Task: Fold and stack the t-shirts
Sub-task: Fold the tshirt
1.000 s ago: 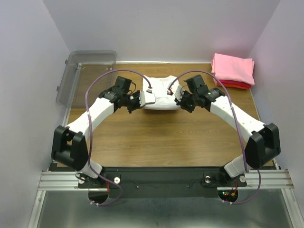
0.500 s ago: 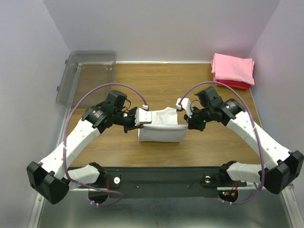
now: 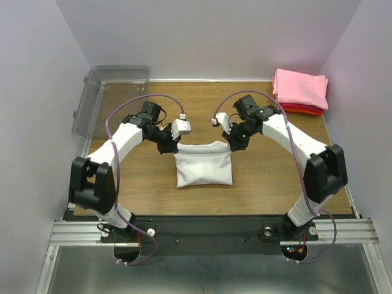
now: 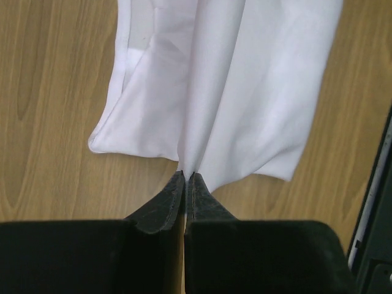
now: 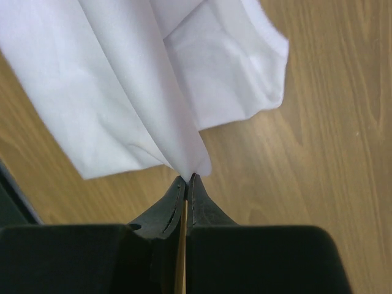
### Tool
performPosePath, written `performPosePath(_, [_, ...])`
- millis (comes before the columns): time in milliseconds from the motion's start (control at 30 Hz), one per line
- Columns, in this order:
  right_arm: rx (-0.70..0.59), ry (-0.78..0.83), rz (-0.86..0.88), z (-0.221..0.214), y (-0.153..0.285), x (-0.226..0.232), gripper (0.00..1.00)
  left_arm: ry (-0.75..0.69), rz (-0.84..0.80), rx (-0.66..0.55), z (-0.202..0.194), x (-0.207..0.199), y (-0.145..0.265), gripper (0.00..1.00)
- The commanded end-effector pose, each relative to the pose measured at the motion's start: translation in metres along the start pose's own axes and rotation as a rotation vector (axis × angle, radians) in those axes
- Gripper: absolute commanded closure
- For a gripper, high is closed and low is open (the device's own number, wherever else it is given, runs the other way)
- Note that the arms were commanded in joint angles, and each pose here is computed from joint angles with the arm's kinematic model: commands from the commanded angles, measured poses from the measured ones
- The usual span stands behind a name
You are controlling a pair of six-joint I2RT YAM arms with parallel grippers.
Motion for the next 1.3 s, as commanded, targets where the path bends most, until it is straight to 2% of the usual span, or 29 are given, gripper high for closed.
performPosePath(0, [-0.076,0.035,-0.032,0.022,-0.013,-0.04,0.99,-0.017,-0.003,-0.047,0.003,0.03,-0.015,1.0])
performPosePath(200, [-0.038,-0.058,0.057,0.007,-0.069,-0.062,0.99,0.084,0.006,0.013,-0.019,0.068,-0.051,1.0])
performPosePath(333, [-0.034,-0.092,0.071,0.0,-0.081,-0.062,0.99,0.107,0.01,0.026,-0.027,0.076,-0.061,1.0])
performPosePath(533, [-0.067,-0.117,0.07,0.004,-0.071,-0.053,0.99,0.106,0.013,0.018,-0.03,0.062,-0.055,1.0])
performPosePath(733, [-0.098,-0.133,0.07,0.004,-0.05,-0.036,0.99,0.072,-0.003,-0.03,-0.013,0.043,-0.036,1.0])
performPosePath(967, [-0.146,-0.115,-0.013,0.032,-0.033,-0.061,1.0,0.069,0.053,-0.081,0.016,0.067,-0.024,1.0])
performPosePath(1133, [-0.07,-0.115,0.011,0.015,-0.069,-0.076,0.99,0.121,0.066,-0.032,-0.001,0.102,-0.046,1.0])
performPosePath(1200, [-0.052,-0.12,0.014,0.009,-0.08,-0.082,0.99,0.145,0.073,-0.008,-0.011,0.115,-0.057,0.98])
performPosePath(1233, [-0.038,-0.136,0.016,0.003,-0.087,-0.086,0.99,0.15,0.072,0.0,-0.014,0.117,-0.06,0.92])
performPosePath(1267, [-0.033,-0.141,0.0,0.001,-0.09,-0.091,0.95,0.157,0.07,0.004,-0.016,0.122,-0.065,0.88])
Point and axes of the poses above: each gripper's point midway between its finger pads, its own y axis back along the fingers, its own x axis along the line the jaws close on, z = x × y, the point moved 3 cm from there along y, back along the fingers, and after that the axes turned 2 degrees about y, right-handed, at the moved point
